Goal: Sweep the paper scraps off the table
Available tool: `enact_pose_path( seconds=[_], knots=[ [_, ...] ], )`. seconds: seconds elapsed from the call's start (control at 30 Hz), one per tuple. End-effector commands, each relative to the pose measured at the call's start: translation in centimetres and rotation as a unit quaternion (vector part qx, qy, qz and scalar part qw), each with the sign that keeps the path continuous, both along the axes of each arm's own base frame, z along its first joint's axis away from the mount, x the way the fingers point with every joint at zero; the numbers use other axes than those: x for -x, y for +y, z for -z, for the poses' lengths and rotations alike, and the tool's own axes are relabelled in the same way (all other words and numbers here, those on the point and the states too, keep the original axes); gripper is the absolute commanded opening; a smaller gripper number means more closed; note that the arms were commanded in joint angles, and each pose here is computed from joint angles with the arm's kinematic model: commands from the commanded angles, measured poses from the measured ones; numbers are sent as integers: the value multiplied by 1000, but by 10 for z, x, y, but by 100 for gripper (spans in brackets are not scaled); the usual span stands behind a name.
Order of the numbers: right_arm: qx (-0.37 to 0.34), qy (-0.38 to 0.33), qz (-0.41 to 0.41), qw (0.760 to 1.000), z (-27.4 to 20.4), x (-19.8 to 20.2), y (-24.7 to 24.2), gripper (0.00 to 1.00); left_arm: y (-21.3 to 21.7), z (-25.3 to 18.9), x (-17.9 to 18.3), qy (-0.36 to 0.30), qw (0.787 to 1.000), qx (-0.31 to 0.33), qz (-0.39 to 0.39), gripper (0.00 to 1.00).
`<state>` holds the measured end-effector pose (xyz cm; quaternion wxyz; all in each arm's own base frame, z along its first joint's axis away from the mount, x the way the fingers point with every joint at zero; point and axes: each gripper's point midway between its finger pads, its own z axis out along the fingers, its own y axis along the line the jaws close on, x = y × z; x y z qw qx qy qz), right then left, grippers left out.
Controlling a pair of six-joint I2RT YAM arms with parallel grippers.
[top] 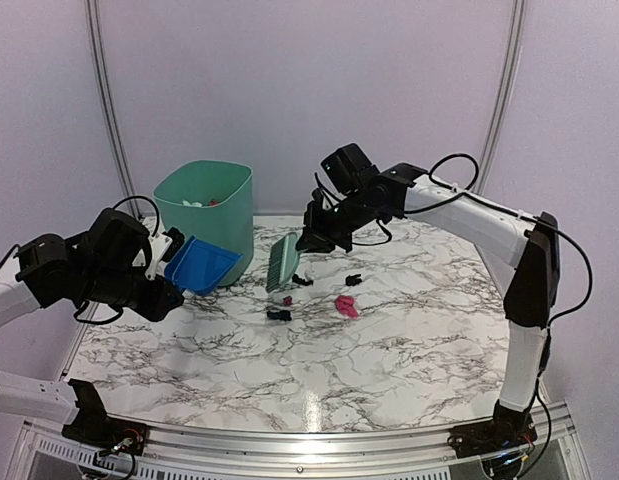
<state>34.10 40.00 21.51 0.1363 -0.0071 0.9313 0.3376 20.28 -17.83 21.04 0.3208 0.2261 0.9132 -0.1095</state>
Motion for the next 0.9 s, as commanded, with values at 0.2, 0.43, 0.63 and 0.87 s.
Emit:
enact_pose_path(
  seconds=[0.2, 0.43, 0.63, 0.87],
  knots=[
    [25, -232, -66, 970, -100, -27, -16, 0, -4, -2, 9, 5, 1000, 14, -1, 0],
    [148, -351, -33, 924, -116, -69, -44, 0, -10, 11, 18, 28, 999, 16, -10, 0],
    [273, -374, -50, 885, -78, -100, -56, 0, -24, 27, 30, 53, 999, 6, -10, 0],
    [368, -363, -127, 846, -16, -119, -51, 0, -30, 62, 41, 89, 995, -43, 2, 0]
  ],
)
